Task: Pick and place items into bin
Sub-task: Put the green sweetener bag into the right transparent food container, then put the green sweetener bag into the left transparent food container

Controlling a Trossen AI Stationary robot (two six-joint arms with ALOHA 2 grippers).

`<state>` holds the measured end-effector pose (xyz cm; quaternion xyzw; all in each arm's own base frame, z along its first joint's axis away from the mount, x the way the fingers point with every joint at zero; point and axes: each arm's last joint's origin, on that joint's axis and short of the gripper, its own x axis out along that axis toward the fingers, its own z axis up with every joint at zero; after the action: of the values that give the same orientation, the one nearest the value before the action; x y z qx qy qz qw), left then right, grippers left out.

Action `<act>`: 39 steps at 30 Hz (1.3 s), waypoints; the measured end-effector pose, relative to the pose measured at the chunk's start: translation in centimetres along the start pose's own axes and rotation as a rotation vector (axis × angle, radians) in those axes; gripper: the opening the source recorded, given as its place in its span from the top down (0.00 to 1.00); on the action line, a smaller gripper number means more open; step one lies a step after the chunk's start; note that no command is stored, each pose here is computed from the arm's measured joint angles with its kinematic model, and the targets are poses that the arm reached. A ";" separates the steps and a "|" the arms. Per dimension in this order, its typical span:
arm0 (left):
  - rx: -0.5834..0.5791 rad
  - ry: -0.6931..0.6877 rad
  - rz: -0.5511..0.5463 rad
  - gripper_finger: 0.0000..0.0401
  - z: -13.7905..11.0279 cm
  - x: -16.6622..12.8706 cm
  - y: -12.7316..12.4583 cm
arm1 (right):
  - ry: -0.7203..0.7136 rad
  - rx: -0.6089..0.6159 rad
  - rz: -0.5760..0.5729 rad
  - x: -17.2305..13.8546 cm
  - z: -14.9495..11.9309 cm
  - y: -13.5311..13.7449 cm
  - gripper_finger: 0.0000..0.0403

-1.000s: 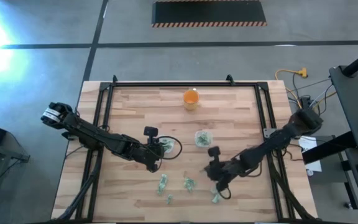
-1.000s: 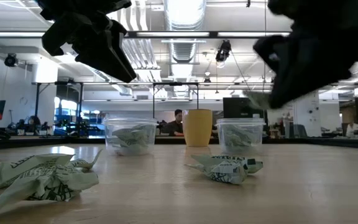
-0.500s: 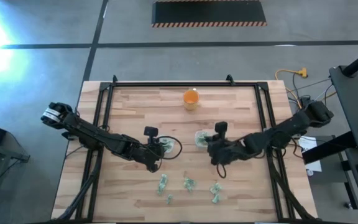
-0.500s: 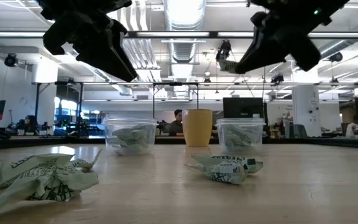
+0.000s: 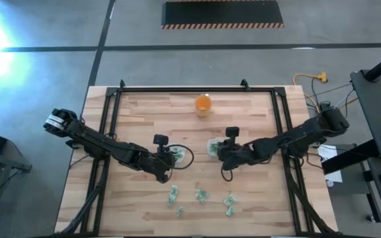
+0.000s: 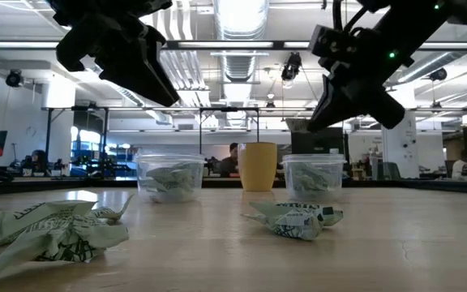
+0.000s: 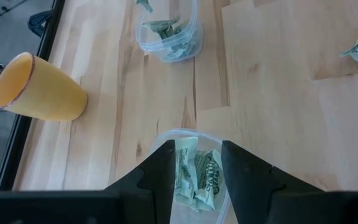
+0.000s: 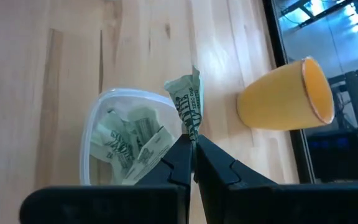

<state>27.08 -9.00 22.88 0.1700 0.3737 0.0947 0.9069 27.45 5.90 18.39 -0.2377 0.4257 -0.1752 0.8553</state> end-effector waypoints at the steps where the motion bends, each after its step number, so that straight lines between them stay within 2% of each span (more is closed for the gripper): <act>1: 0.000 -0.001 0.000 0.72 0.0 0.0 0.0 | 0.005 -0.002 0.000 0.1 -0.1 0.0 0.98; 19: 0.002 0.004 0.000 0.72 -0.2 0.1 0.0 | 0.036 -0.009 -0.006 0.8 -0.6 0.4 0.97; 32: 0.003 0.005 0.001 0.72 -0.4 0.2 -0.1 | 0.045 -0.018 0.017 0.8 -0.9 0.5 0.73; 39: 0.003 0.005 0.000 0.72 -0.4 0.2 -0.1 | -0.009 -0.014 0.023 -0.4 0.3 -0.1 0.67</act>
<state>26.94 -8.92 22.43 0.1711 0.3763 0.0947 0.9056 27.41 6.11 18.82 -0.2394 0.4259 -0.1613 0.8575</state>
